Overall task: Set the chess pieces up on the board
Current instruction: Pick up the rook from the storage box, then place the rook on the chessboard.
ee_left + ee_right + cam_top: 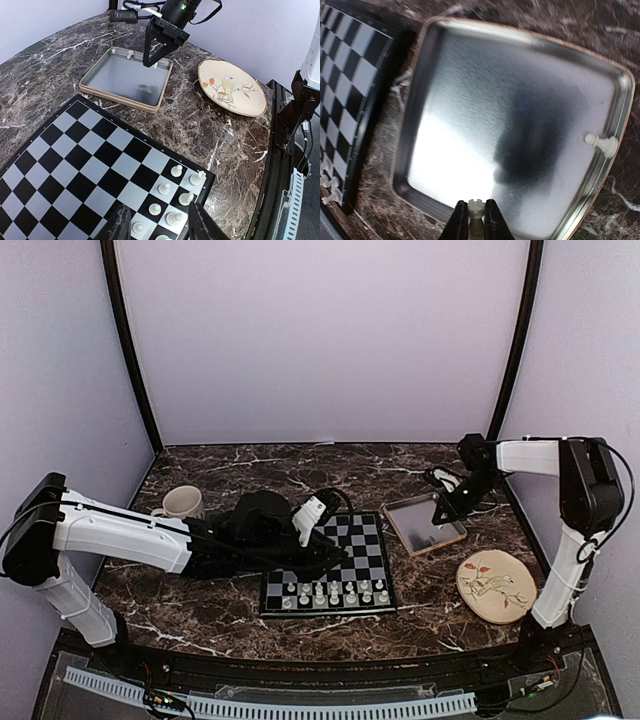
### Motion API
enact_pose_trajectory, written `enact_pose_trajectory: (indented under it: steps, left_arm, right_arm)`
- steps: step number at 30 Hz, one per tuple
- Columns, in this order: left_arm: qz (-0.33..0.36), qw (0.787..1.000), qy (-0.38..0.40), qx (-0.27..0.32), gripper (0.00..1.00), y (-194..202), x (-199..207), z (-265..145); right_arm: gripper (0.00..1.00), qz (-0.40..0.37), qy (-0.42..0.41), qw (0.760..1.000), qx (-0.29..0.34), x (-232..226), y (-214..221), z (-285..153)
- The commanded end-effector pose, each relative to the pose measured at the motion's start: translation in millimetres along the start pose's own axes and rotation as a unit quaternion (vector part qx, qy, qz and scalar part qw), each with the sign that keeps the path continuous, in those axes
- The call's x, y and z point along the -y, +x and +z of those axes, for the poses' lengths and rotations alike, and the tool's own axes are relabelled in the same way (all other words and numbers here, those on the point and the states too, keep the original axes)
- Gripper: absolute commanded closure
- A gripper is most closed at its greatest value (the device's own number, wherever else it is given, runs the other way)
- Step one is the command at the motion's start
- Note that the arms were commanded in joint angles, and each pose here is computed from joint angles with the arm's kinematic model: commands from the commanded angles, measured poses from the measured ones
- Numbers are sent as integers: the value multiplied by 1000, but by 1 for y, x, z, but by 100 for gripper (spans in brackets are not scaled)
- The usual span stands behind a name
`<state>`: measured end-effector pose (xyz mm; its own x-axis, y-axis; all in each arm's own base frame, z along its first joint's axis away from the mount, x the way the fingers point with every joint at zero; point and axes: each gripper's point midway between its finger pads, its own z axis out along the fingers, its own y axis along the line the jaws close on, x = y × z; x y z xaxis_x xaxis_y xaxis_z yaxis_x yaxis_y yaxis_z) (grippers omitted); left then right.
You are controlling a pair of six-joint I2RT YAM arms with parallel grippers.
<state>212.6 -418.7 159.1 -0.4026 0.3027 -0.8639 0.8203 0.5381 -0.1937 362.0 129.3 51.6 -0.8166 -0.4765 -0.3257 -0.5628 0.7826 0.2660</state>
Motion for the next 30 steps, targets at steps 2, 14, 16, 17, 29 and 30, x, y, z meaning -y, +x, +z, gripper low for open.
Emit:
enact_pose_trajectory:
  steps: [2, 14, 16, 17, 29, 30]
  left_arm:
    - [2, 1000, -5, 4, 59, -10, 0, -5]
    - [0, 998, -48, 33, 59, -37, -11, -22]
    - [-1, 998, -58, 39, 59, -41, -14, -26]
    - [-2, 997, -64, 41, 59, -42, -16, -27]
    - [-17, 994, -92, 57, 59, -41, -27, -46]
    - [-17, 993, -97, 60, 59, -42, -29, -48]
  right_arm:
    - [89, -69, -118, 984, 117, -65, -36, -29]
    - [89, -193, -205, 915, 290, -189, -78, -29]
    - [88, -197, -198, 907, 315, -198, -84, -24]
    - [88, -200, -194, 906, 320, -201, -85, -18]
    - [87, -197, -208, 909, 302, -217, -79, 35]
    - [87, -195, -210, 910, 299, -218, -78, 38]
